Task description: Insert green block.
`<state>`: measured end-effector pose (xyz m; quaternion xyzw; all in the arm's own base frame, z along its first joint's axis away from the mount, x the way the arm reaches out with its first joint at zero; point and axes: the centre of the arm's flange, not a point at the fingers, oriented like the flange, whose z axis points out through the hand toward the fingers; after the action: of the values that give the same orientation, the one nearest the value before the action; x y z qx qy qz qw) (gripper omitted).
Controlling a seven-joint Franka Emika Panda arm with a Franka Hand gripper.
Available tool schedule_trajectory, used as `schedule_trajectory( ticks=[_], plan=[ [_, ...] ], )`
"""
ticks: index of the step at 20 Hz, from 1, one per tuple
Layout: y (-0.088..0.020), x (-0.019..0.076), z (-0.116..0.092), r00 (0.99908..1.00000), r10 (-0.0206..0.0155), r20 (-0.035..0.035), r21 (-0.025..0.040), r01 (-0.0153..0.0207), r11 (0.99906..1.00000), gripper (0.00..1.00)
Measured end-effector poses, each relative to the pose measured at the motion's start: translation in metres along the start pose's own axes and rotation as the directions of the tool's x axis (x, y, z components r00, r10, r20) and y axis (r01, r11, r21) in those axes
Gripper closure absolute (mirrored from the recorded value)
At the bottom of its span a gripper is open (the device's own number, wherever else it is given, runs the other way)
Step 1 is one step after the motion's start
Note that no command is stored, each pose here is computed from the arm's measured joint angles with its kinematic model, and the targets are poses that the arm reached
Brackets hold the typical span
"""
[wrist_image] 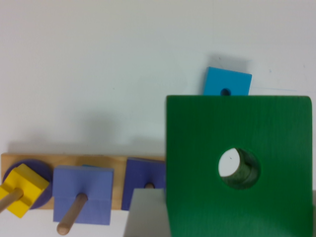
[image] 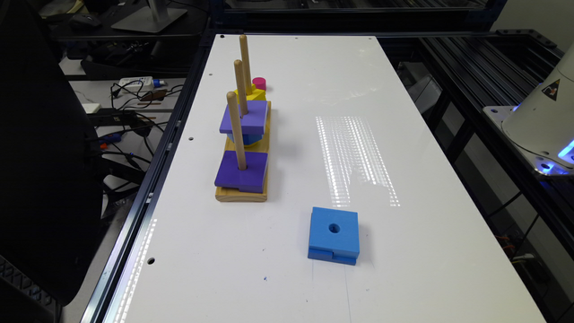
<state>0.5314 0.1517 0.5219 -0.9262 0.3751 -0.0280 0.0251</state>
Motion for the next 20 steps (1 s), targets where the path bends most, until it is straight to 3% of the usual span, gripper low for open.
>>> schedule_trajectory(
  ticks=[11, 20],
  plan=[
    [0.001, 0.0008, 0.006, 0.999995, 0.0013, 0.0029, -0.0034, -0.0013, 0.999993, 1.0],
    [-0.003, 0.0073, 0.03, 0.999975, 0.0031, 0.0063, -0.0013, -0.0031, 0.999994, 1.0]
  ],
)
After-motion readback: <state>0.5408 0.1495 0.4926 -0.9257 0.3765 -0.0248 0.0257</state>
